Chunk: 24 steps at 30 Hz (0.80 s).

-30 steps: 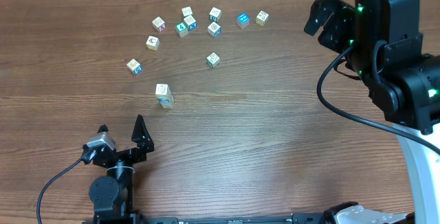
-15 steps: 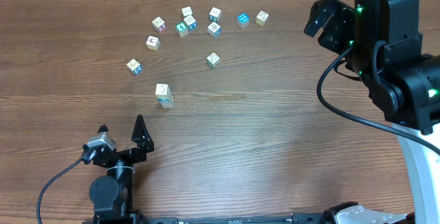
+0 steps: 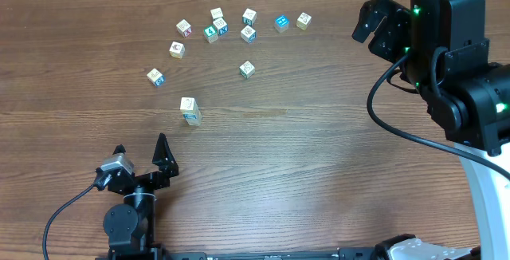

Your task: Form a tower

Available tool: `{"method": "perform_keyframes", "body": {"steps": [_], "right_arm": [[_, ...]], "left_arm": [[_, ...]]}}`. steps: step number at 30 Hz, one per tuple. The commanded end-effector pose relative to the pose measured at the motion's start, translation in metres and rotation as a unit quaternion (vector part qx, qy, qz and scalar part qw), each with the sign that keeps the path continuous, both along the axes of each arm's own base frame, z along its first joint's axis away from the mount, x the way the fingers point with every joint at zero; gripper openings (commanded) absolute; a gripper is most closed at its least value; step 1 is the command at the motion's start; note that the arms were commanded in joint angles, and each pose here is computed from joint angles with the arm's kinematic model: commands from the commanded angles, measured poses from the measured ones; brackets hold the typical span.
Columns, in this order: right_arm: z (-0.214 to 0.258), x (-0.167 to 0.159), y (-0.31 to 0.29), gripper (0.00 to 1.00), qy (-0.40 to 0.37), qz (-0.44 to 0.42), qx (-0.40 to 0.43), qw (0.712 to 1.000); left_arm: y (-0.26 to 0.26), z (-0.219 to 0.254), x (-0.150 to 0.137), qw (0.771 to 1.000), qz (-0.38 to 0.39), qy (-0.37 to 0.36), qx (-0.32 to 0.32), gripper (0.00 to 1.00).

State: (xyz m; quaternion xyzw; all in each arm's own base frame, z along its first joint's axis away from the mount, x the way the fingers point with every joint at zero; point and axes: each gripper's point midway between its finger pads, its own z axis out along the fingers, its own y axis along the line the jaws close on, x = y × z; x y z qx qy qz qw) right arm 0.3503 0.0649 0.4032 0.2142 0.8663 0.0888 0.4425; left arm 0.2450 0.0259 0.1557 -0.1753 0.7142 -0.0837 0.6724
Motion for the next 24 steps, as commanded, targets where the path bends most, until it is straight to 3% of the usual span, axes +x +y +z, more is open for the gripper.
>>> {"method": "perform_keyframes", "body": {"steps": [1, 9, 15, 19, 24], "right_arm": [[-0.007, 0.001, 0.000, 1.00, 0.009, -0.001, -0.006, 1.000], [-0.029, 0.011, 0.004, 1.00, 0.033, -0.001, -0.014, 0.999], [-0.023, 0.051, 0.017, 1.00, -0.046, -0.001, 0.013, 0.999], [-0.029, 0.055, 0.019, 1.00, -0.047, -0.001, 0.013, 0.999], [0.010, 0.070, 0.024, 1.00, -0.131, -0.001, 0.042, 0.990]], "left_arm": [[0.001, 0.001, 0.000, 1.000, 0.001, -0.004, -0.003, 0.99], [0.001, 0.001, 0.000, 1.000, 0.001, -0.004, -0.003, 0.99], [0.001, 0.001, 0.000, 1.000, 0.001, -0.004, -0.003, 0.99], [0.001, 0.001, 0.000, 1.000, 0.001, -0.004, -0.003, 1.00], [0.001, 0.001, 0.000, 1.000, 0.001, -0.004, -0.003, 0.99]]}}
